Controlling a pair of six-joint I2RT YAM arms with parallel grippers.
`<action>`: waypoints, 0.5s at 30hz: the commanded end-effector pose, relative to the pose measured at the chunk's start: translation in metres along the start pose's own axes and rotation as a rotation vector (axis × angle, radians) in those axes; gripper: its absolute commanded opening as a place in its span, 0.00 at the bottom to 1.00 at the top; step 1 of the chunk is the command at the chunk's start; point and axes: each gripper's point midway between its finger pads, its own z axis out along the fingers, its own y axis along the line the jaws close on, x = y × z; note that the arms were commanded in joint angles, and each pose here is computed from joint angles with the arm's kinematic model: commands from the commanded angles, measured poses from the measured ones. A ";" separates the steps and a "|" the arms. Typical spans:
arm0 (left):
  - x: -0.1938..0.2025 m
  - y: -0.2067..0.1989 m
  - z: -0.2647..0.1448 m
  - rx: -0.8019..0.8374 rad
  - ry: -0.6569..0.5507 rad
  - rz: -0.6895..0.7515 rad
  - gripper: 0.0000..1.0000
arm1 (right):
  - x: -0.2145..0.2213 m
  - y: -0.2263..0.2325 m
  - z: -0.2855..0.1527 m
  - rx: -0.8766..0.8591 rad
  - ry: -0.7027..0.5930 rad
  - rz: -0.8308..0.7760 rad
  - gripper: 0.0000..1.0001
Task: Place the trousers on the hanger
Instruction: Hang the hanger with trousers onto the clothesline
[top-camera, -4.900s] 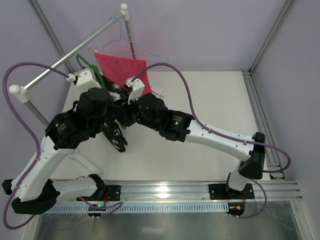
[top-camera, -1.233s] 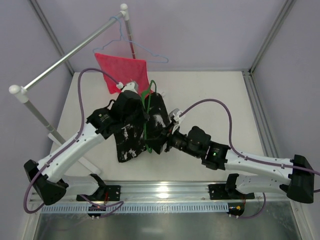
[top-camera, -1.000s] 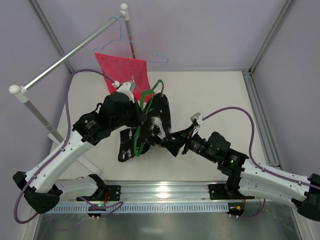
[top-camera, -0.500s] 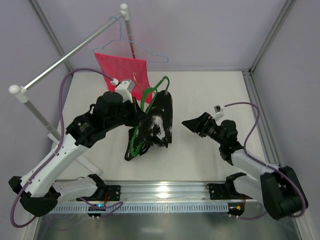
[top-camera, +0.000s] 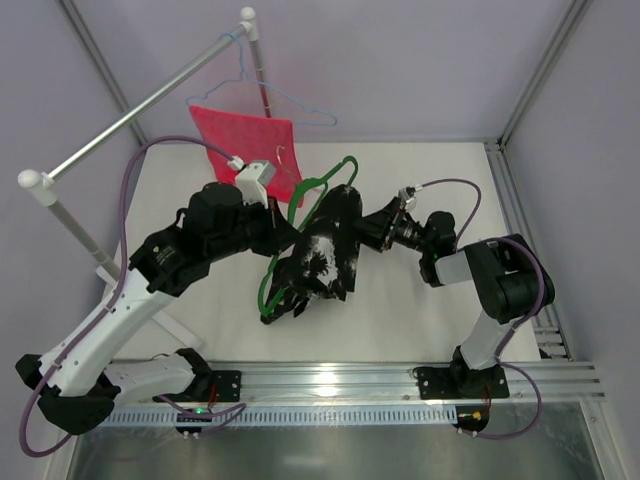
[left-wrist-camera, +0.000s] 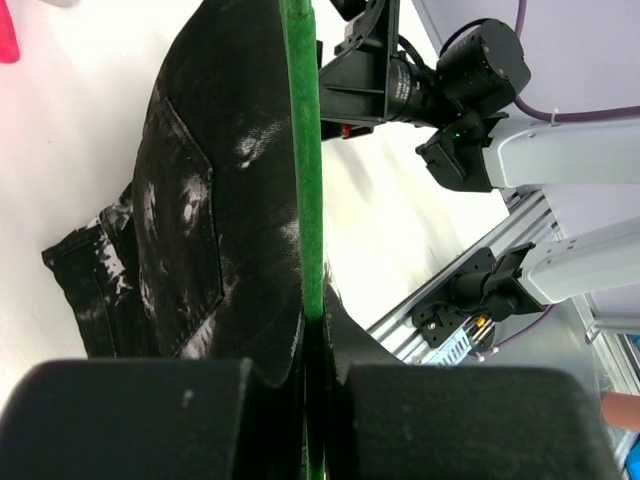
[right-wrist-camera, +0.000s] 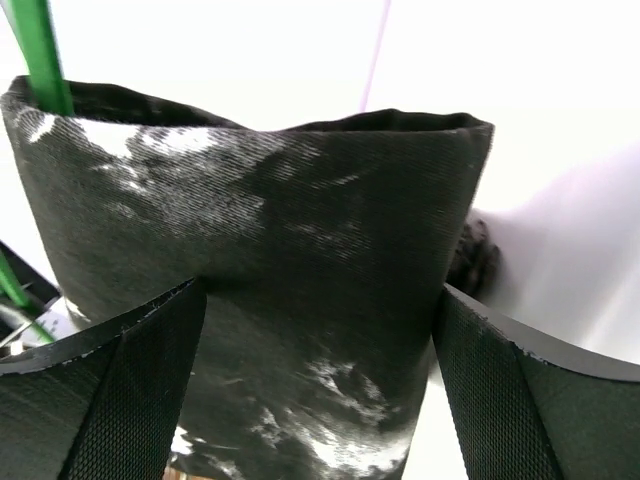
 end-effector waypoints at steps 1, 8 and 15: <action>-0.068 -0.050 -0.039 0.197 -0.256 0.053 0.00 | -0.017 0.076 0.001 -0.300 -0.038 -0.324 0.93; -0.083 -0.023 -0.033 0.045 -0.341 0.014 0.00 | -0.024 0.064 0.002 -0.263 -0.104 -0.258 0.19; -0.100 0.011 -0.013 -0.162 -0.483 -0.036 0.00 | -0.003 0.065 0.003 -0.243 -0.170 -0.218 0.04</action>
